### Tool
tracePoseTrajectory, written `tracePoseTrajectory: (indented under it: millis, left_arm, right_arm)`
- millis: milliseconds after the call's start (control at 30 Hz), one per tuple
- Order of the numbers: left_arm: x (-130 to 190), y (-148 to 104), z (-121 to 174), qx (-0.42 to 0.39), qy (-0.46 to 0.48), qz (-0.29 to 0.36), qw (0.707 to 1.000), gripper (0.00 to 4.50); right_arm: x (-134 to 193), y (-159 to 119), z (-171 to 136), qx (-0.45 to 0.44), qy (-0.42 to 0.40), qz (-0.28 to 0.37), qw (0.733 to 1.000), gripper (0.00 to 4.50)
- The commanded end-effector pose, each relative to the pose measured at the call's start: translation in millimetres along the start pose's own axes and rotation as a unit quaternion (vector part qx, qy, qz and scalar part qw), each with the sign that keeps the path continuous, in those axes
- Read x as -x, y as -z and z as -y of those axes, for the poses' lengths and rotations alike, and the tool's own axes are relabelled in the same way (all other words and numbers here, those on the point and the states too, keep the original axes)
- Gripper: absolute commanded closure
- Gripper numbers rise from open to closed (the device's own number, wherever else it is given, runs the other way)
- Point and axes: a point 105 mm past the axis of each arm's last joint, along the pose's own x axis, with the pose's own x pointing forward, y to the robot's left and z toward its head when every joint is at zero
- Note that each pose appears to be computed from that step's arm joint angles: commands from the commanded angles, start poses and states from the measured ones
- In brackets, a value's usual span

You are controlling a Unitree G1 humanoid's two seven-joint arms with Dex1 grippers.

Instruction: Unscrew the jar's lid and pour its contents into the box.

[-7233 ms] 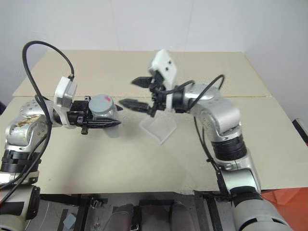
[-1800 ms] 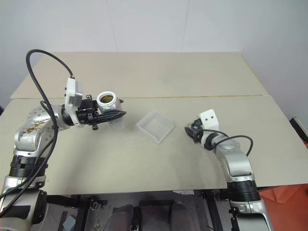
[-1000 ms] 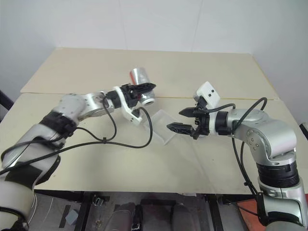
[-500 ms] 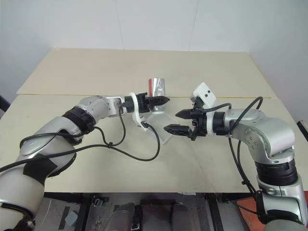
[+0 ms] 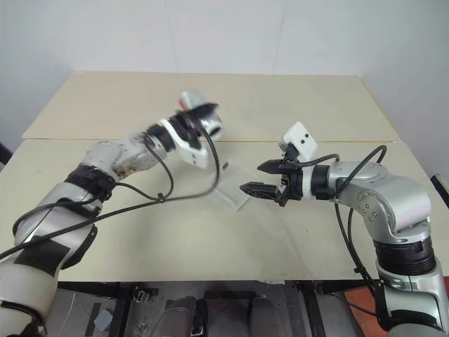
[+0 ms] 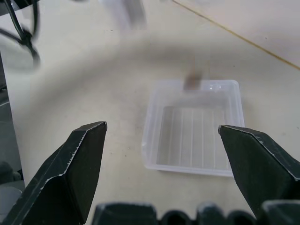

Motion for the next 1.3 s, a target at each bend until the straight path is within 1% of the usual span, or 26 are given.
tracePoseTrajectory:
  millis: [33,100,133,167,233,333,433,500,533,600,633,733,767,933,1067,1133,1167,1300]
  left_arm:
    - [11.4,33.3,-15.4,0.332,-0.047,-0.117,0.935,2.55]
    - [25.2,48.0,-4.7,0.484,-0.067,-0.168,0.856,2.55]
    - [30.9,51.3,-1.4,0.522,-0.074,-0.184,0.830,2.55]
    - [39.2,54.0,4.8,0.538,-0.080,-0.200,0.815,2.55]
    - [52.7,55.9,11.8,0.541,-0.095,-0.219,0.806,2.55]
    - [67.2,54.4,18.7,0.567,-0.123,-0.243,0.777,2.55]
    - [80.5,51.0,28.3,0.580,-0.130,-0.256,0.762,2.55]
    - [88.1,48.3,32.0,0.588,-0.133,-0.251,0.757,2.55]
    - [91.1,46.8,33.5,0.605,-0.133,-0.246,0.746,2.55]
    - [94.0,44.8,34.7,0.622,-0.132,-0.239,0.734,2.55]
    - [94.9,43.2,35.0,0.625,-0.130,-0.234,0.733,2.55]
    - [96.3,37.3,44.4,0.613,-0.107,-0.232,0.747,2.55]
    - [96.1,34.9,48.9,0.615,-0.097,-0.230,0.748,2.55]
    - [92.1,27.0,64.4,0.632,-0.077,-0.205,0.744,2.55]
    - [90.8,32.0,81.1,0.639,-0.066,-0.214,0.736,2.55]
    - [91.6,32.3,87.8,0.640,-0.057,-0.218,0.734,1.83]
    - [92.5,32.7,90.3,0.641,-0.054,-0.220,0.734,1.54]
    - [99.1,34.5,93.5,0.635,-0.049,-0.227,0.736,0.25]
  right_arm:
    - [6.7,-15.7,-3.2,0.037,0.008,0.031,0.999,0.07]
    - [5.1,-14.2,-5.0,0.037,0.005,0.032,0.999,0.07]
    - [4.7,-13.6,-5.4,0.037,0.004,0.032,0.999,0.07]
    - [4.0,-13.4,-5.8,0.036,0.003,0.033,0.999,0.07]
    - [2.7,-13.6,-6.6,0.035,0.001,0.034,0.999,0.07]
    - [2.1,-15.2,-6.3,0.035,0.001,0.039,0.999,0.07]
    - [1.9,-15.8,-5.8,0.035,0.001,0.041,0.999,0.07]
    - [1.5,-15.9,-5.2,0.035,0.002,0.041,0.999,0.07]
    - [1.0,-15.8,-5.1,0.034,0.001,0.041,0.999,0.07]
    - [0.2,-15.5,-5.0,0.034,0.000,0.042,0.999,0.07]
    - [-0.6,-14.8,-4.9,0.034,0.000,0.041,0.999,0.07]
    - [-3.9,-11.1,-2.6,0.039,0.006,0.036,0.999,0.07]
    - [-4.6,-10.4,-2.0,0.043,0.008,0.036,0.998,0.07]
    - [-5.5,-13.6,-2.7,0.057,0.008,0.050,0.997,0.07]
    - [-5.8,-12.5,-2.6,0.063,0.012,0.048,0.997,0.07]
    - [-5.0,-12.4,-3.3,0.064,0.013,0.047,0.997,0.00]
    - [-4.4,-12.6,-3.7,0.065,0.013,0.048,0.997,0.00]
    - [-2.8,-12.7,-3.9,0.066,0.015,0.047,0.997,0.00]
